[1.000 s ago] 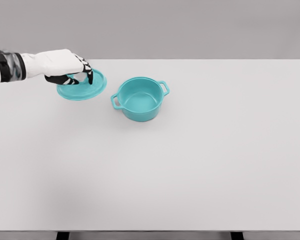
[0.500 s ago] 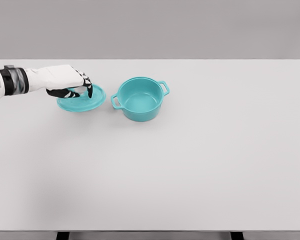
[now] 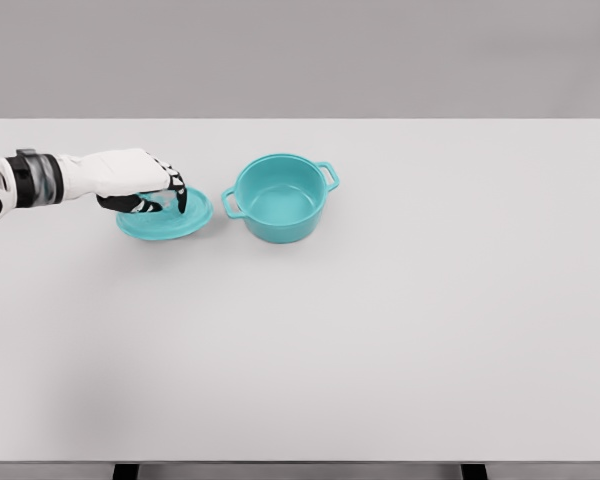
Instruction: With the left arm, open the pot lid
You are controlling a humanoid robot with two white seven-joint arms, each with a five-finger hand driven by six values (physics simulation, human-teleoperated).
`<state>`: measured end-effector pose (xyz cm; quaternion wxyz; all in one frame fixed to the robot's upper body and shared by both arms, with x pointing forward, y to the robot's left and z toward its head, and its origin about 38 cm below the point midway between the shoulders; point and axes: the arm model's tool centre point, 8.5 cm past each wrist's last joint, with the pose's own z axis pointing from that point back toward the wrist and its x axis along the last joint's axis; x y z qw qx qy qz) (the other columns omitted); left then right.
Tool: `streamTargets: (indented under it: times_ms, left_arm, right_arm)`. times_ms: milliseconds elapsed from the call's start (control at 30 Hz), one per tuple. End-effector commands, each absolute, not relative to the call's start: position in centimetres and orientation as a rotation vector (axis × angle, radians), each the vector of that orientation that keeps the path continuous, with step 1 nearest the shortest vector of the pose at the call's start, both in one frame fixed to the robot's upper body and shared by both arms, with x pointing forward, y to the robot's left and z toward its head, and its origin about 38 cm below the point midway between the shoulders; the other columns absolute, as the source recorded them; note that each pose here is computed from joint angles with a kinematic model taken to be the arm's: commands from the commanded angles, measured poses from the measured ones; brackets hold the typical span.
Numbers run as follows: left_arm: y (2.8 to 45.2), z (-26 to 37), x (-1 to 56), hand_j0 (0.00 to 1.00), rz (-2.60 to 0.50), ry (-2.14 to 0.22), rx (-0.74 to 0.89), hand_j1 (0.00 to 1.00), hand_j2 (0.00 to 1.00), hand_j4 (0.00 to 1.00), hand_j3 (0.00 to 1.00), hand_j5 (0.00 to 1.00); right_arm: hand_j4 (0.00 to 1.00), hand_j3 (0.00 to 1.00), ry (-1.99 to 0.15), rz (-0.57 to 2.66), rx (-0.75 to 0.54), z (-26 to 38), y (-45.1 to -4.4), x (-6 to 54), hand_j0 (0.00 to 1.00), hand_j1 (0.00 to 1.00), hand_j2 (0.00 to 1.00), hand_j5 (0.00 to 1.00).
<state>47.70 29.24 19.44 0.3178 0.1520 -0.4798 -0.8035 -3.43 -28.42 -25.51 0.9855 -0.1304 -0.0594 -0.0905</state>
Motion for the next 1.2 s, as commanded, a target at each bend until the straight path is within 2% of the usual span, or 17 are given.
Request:
streamTargets:
  times_ms: [0, 800, 933, 1167]
  left_arm:
    - [29.31, 19.53, 47.73, 0.52, -2.107, -1.266, 0.400, 0.52, 0.52, 0.52, 0.52, 0.52]
    - [29.22, 18.92, 47.50, 0.54, -2.106, -1.261, 0.385, 0.54, 0.54, 0.54, 0.54, 0.54]
    - [29.27, 18.68, 47.39, 0.62, -2.104, -1.259, 0.380, 0.62, 0.62, 0.62, 0.62, 0.62]
    - [29.47, 18.93, 47.47, 0.87, -2.096, -1.263, 0.390, 0.87, 0.87, 0.87, 0.87, 0.87]
  right_arm:
    - [1.00, 1.00, -0.120, -0.183, -0.262, -25.51, -28.42, -3.43, 1.00, 1.00, 1.00, 1.00]
    - [1.00, 1.00, -0.120, -0.183, -0.262, -25.51, -28.42, -3.43, 1.00, 1.00, 1.00, 1.00]
    - [1.00, 1.00, -0.120, -0.181, -0.262, -25.51, -28.42, -3.43, 1.00, 1.00, 1.00, 1.00]
    - [1.00, 1.00, -0.120, -0.183, -0.262, -25.51, -28.42, -3.43, 1.00, 1.00, 1.00, 1.00]
